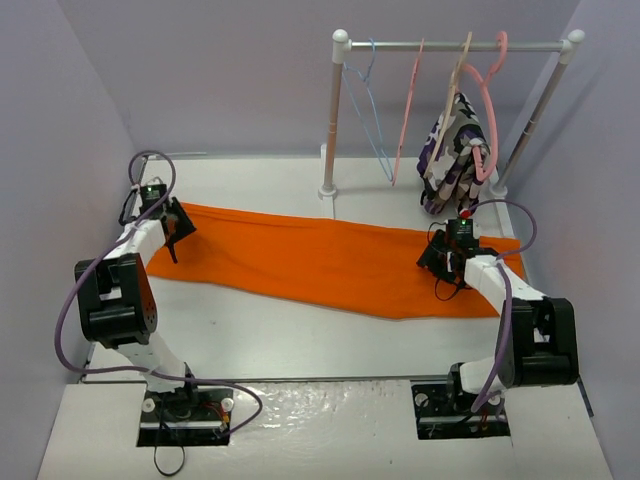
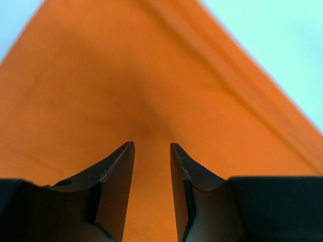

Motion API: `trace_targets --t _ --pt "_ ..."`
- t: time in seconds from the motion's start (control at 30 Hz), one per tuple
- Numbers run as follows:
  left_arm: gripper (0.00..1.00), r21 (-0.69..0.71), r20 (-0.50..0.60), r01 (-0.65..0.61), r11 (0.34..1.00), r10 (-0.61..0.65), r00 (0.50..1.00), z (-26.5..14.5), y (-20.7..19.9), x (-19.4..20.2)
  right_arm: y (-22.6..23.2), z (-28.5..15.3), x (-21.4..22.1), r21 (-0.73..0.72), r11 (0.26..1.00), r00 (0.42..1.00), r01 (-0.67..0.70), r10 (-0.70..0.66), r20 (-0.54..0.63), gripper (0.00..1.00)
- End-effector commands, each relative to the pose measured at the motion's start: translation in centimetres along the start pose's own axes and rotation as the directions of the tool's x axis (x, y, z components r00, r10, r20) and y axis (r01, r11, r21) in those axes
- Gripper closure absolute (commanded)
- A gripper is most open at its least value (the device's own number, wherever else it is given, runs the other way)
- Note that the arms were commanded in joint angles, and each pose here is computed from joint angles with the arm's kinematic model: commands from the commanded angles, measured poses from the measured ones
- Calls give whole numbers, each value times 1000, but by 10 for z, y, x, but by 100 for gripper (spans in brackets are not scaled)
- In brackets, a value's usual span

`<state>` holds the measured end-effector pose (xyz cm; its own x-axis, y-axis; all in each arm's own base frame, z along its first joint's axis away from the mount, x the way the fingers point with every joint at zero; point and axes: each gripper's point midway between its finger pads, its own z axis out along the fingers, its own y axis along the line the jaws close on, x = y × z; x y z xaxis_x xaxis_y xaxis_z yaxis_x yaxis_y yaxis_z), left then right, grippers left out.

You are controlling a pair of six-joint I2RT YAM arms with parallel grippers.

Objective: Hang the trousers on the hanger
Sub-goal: Fold the trousers at the center of the board.

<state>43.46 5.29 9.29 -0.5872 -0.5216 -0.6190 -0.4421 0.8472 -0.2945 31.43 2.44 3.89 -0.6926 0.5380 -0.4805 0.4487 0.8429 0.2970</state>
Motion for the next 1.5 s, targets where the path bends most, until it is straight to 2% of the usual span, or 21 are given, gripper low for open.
trace_targets --t 0.0,0.13,0.3,0.43,0.57,0.73,0.8,0.83,0.93,1.0,1.13,1.2,1.33,1.47 --pt "69 -129 -121 4 992 -19 992 14 38 43 9 5 12 -44 999 1000 0 -1 -30 53" --pt "70 -243 -215 14 970 -68 974 15 69 71 -12 17 28 36 999 998 -7 9 -68 53" --pt "73 -370 -264 13 929 -118 957 4 101 91 -37 20 42 133 991 992 -11 28 -121 51" --pt "74 -421 -302 26 907 -167 939 -9 118 106 -61 12 32 192 980 992 -53 73 -101 50" --pt "74 -397 -269 39 917 -157 950 -18 113 90 -63 4 17 194 979 995 -57 72 -74 49" --pt "71 -308 -149 25 951 -74 986 -36 89 31 -36 -20 -18 103 995 1000 -14 13 17 47" --pt "66 -267 -79 -6 964 -16 997 -46 79 2 -19 -34 -31 48 999 998 8 -11 57 42" --pt "61 -245 -44 -32 969 22 999 -50 74 -12 -9 -43 -37 14 1000 996 24 -25 83 35" --pt "34 -188 19 -101 977 106 994 -57 67 -40 17 -68 -47 -89 993 986 78 -64 153 12" --pt "26 -149 37 -154 977 161 986 -57 64 -51 32 -79 -48 -141 983 979 121 -95 179 3" --pt "12 -53 21 -226 973 227 974 -42 66 -61 61 -95 -34 -251 944 964 216 -165 208 0" --pt "8 16 -12 -234 972 234 972 -26 66 -57 70 -100 -22 -295 920 957 258 -201 208 0" --pt "3 94 -16 -281 955 283 959 -4 64 -61 73 -103 -7 -334 891 945 308 -246 215 0" --pt "3 128 -56 -342 931 351 935 15 67 -60 72 -98 8 -365 875 946 319 -269 181 0"
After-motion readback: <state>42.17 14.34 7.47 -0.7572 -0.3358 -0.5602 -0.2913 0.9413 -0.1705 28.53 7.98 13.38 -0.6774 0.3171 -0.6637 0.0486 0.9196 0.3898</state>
